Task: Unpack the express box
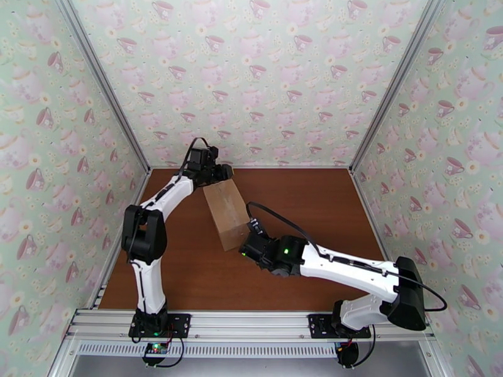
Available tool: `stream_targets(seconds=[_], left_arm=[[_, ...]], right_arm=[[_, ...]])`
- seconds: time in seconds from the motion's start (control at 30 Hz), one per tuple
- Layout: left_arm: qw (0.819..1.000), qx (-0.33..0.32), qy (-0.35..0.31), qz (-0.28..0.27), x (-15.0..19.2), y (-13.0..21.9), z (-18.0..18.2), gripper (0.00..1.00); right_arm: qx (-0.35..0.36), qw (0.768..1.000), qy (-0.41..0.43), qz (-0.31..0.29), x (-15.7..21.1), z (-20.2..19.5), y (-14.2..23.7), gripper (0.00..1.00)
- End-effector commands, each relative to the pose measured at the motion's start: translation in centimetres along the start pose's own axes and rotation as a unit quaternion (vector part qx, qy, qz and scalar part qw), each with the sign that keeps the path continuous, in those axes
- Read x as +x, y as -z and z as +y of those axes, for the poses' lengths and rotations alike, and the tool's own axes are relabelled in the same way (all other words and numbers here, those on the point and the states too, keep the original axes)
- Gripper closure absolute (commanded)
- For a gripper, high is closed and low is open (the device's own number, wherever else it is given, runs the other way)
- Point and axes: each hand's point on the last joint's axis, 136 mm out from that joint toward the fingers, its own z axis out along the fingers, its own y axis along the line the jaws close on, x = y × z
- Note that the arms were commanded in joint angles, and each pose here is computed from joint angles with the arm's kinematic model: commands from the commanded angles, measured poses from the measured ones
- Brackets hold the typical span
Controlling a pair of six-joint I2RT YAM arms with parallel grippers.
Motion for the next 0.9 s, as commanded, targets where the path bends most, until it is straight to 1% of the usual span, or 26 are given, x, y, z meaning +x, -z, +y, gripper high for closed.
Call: stream_targets(seconds=[0.0, 0.07, 0.13, 0.3, 0.43, 0.6, 0.73, 0.87], left_arm=[[0.998, -0.024, 0.01, -0.056, -2.7, 6.3, -1.2, 0.56], [0.997, -0.046, 0.005, -0.061, -2.1, 8.4, -1.0, 0.56], [0.996, -0.073, 0.002, -0.055, -0.7, 10.2, -0.4, 0.56], [0.991, -0.128, 0.01, -0.034, 4.5, 13.4, 1.7, 0.56], [0.988, -0.149, 0.026, -0.008, 9.9, 14.2, 2.9, 0.56], [0.985, -0.169, 0.038, 0.017, 15.2, 14.6, 3.7, 0.57], [0.98, -0.188, 0.04, 0.04, 17.8, 14.7, 4.8, 0.57], [0.98, -0.187, 0.042, 0.05, 18.8, 14.1, 4.9, 0.57]], right_arm=[[0.01, 0.999, -0.024, -0.024, -1.2, -0.1, -0.3, 1.0], [0.011, 0.999, -0.026, -0.025, -1.2, -0.1, -0.3, 1.0], [0.012, 0.999, -0.027, -0.026, -1.2, -0.1, -0.3, 1.0], [0.017, 0.999, -0.03, -0.029, -1.2, -0.4, -0.2, 1.0], [0.02, 0.999, -0.032, -0.029, -1.3, -0.4, -0.4, 1.0], [0.026, 0.999, -0.031, -0.031, -1.5, -0.4, -0.4, 1.0], [0.027, 0.999, -0.029, -0.03, -1.6, -0.3, -0.5, 1.0], [0.027, 0.999, -0.029, -0.03, -1.7, -0.1, -0.7, 1.0]])
